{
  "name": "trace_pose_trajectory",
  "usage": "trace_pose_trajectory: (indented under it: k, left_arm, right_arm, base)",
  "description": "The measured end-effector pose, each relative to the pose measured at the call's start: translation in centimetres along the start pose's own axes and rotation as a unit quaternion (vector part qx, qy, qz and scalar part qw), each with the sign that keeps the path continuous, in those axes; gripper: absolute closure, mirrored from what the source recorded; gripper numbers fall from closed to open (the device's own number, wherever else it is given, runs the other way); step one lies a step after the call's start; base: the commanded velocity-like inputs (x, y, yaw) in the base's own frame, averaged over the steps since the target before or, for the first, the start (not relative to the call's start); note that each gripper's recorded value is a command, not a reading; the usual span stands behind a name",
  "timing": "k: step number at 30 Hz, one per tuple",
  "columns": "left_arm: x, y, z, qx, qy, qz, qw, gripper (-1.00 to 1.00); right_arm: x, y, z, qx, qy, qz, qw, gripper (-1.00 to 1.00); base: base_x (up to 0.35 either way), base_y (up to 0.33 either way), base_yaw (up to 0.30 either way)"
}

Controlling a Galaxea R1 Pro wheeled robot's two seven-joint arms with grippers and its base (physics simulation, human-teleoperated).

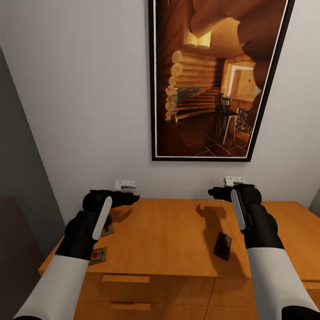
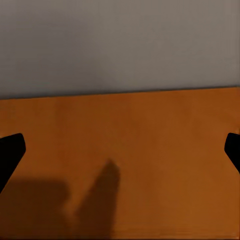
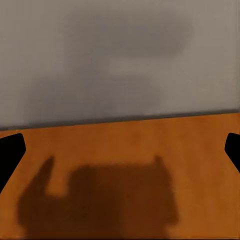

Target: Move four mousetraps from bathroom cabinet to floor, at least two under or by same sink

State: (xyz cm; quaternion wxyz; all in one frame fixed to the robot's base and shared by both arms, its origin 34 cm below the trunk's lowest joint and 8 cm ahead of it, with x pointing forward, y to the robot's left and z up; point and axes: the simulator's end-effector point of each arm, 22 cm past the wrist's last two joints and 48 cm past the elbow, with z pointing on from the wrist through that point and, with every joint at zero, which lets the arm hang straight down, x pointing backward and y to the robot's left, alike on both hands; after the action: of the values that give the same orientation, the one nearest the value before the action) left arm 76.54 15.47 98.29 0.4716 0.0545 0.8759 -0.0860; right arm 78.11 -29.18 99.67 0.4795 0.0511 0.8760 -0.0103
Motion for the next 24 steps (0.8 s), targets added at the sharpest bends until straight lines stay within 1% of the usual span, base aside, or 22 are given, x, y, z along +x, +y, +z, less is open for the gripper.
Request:
trace_pose_trajectory:
  k: [4,10,14,20,24]
  left_arm:
    - [0.9,0.6,0.5,0.001,0.011,-0.012,0.9999,-1.0]
    - [1.5,0.7,0.8,0.004,0.019,-0.013,0.9997,-1.0]
    - [2.1,1.0,1.2,0.004,0.028,-0.022,0.9994,-1.0]
    - [3.2,2.0,1.7,0.0,0.041,-0.042,0.9983,-1.0]
    - [3.4,2.7,1.8,-0.005,0.043,-0.05,0.9978,-1.0]
  right_arm:
    - [0.8,0.0,0.5,0.0,0.011,-0.001,0.9999,-1.0]
    - [1.6,-0.2,1.0,0.003,0.023,-0.002,0.9997,-1.0]
    - [2.1,-0.5,1.3,0.006,0.03,-0.003,0.9995,-1.0]
    - [2.6,-0.7,1.5,0.01,0.036,-0.006,0.9993,-1.0]
    - [2.6,-0.8,1.5,0.011,0.036,-0.006,0.9993,-1.0]
  base:
    - [0.0,0.0,0.0]
    - [0.0,0.0,0.0]
    - [0.0,0.0,0.0]
    - [0.0,0.0,0.0]
    - [0.0,0.0,0.0]
